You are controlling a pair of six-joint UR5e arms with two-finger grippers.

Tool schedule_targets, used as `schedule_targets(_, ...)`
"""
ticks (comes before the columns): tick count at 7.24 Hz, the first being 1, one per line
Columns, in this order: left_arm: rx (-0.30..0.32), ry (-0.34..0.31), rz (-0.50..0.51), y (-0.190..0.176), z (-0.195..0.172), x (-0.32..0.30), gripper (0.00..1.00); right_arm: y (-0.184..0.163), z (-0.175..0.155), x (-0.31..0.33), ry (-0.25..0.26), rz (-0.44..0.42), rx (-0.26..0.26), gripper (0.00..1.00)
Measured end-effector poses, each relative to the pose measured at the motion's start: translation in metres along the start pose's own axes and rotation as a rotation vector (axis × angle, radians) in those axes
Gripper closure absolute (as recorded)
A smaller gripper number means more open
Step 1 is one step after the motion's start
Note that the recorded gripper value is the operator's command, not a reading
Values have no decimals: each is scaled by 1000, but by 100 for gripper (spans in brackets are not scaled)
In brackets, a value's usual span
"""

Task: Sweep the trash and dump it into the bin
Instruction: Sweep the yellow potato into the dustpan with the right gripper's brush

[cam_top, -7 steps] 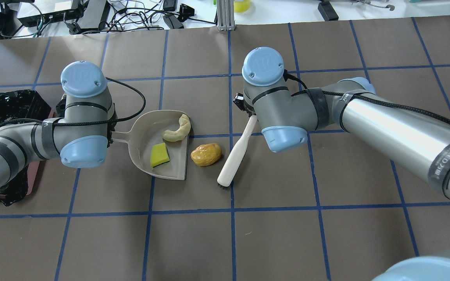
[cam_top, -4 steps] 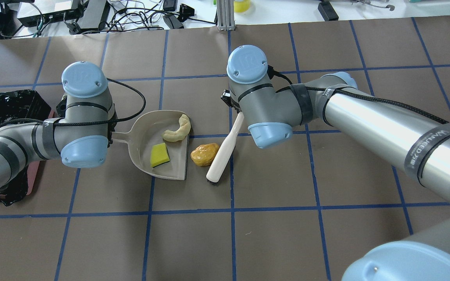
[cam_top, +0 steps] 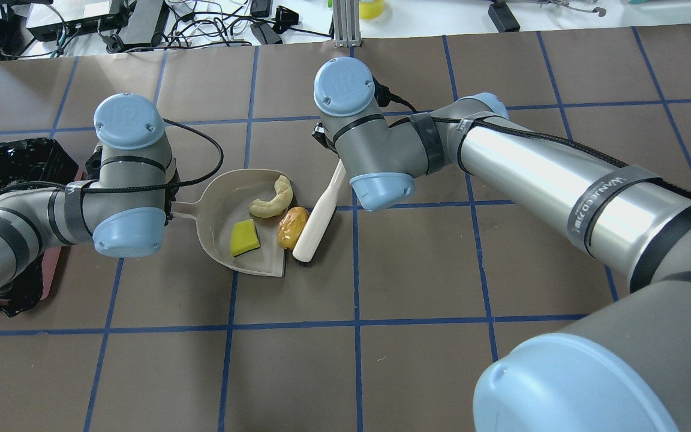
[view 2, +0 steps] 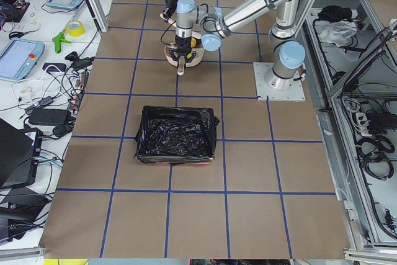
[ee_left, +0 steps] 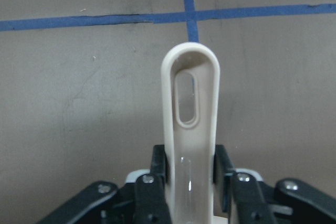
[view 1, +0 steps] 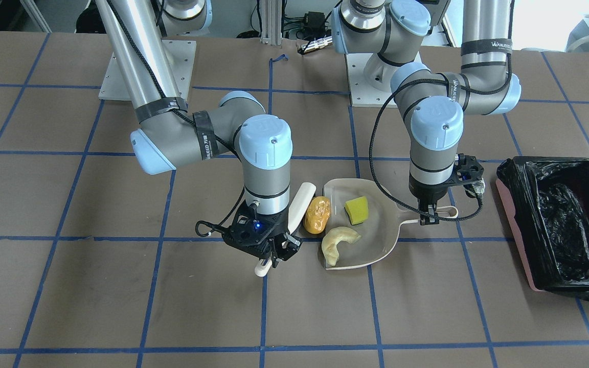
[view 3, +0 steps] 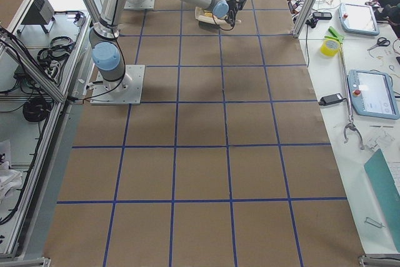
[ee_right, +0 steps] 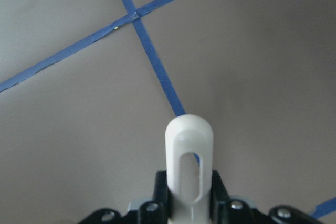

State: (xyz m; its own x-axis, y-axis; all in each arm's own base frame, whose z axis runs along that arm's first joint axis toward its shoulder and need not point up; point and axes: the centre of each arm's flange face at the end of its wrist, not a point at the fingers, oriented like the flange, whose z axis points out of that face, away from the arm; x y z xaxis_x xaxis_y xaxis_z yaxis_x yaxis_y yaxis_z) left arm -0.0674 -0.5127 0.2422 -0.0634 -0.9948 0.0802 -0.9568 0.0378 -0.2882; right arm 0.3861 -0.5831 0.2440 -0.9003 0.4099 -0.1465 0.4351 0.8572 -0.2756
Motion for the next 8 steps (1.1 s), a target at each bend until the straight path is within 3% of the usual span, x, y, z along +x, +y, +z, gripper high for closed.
schedule_targets(4, 1, 3, -1, -1, -1, 1, 100, -1, 6, -57, -53, -19, 38, 87)
schedule_targets(8, 1, 5, 0, -1, -2, 2, 100, 8, -3, -78, -79, -54, 36, 86)
